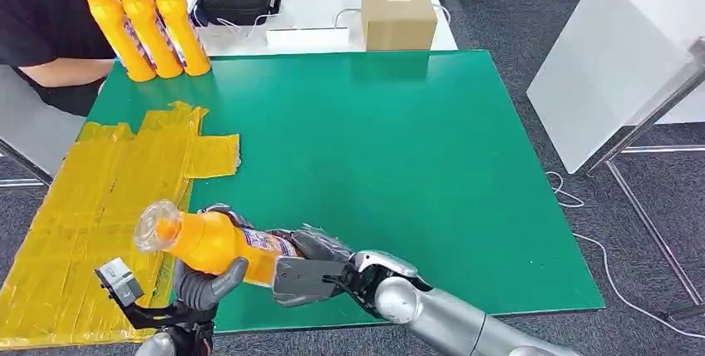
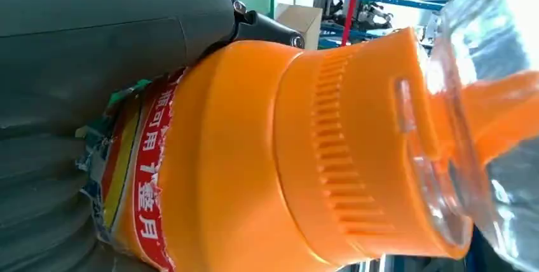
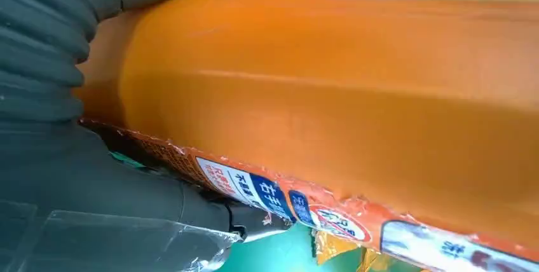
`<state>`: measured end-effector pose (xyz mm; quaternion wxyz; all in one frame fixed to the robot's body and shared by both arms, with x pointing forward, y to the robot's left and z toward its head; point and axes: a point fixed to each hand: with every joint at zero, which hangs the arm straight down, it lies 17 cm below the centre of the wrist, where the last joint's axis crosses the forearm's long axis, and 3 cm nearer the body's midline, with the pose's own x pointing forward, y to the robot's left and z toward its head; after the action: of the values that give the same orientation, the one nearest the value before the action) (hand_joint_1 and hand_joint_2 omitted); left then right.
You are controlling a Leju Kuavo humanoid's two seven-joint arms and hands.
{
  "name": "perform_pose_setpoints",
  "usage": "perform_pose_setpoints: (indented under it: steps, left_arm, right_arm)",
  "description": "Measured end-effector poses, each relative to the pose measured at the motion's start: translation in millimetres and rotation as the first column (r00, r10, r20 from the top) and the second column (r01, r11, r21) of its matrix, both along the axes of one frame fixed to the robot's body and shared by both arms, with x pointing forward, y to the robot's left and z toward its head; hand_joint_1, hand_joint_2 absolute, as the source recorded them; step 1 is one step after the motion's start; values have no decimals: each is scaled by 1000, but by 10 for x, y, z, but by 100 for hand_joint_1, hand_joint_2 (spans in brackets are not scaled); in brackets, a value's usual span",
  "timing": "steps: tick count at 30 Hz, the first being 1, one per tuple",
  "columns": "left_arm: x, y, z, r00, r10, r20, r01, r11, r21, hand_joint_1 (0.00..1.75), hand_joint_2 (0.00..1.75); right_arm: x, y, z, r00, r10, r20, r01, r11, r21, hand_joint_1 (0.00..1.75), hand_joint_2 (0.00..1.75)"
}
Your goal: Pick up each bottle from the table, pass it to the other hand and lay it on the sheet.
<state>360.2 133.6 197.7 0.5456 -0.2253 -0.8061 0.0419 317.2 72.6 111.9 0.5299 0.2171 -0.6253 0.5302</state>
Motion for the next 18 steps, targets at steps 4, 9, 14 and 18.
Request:
perform_pose_setpoints:
  steps: [4,9,14,18]
  left_arm:
    - [2,-9,-32,1000,-14,-15,14,1000,-15,175,175]
    - [7,81,-101,999,5,-32,-5,1000,-5,175,175]
    - [18,122,-112,999,16,-33,-16,1000,2,175,175]
    - [54,244,-123,995,99,2,-98,990,104,175,175]
  right_arm:
    - [44,-27,44,998,-31,58,30,999,13,0,175]
    - [94,-189,173,984,-136,111,126,988,93,0,175]
    - [78,-246,207,982,-154,110,142,984,111,0,0]
    - [140,-419,289,962,-241,129,218,962,166,0,0]
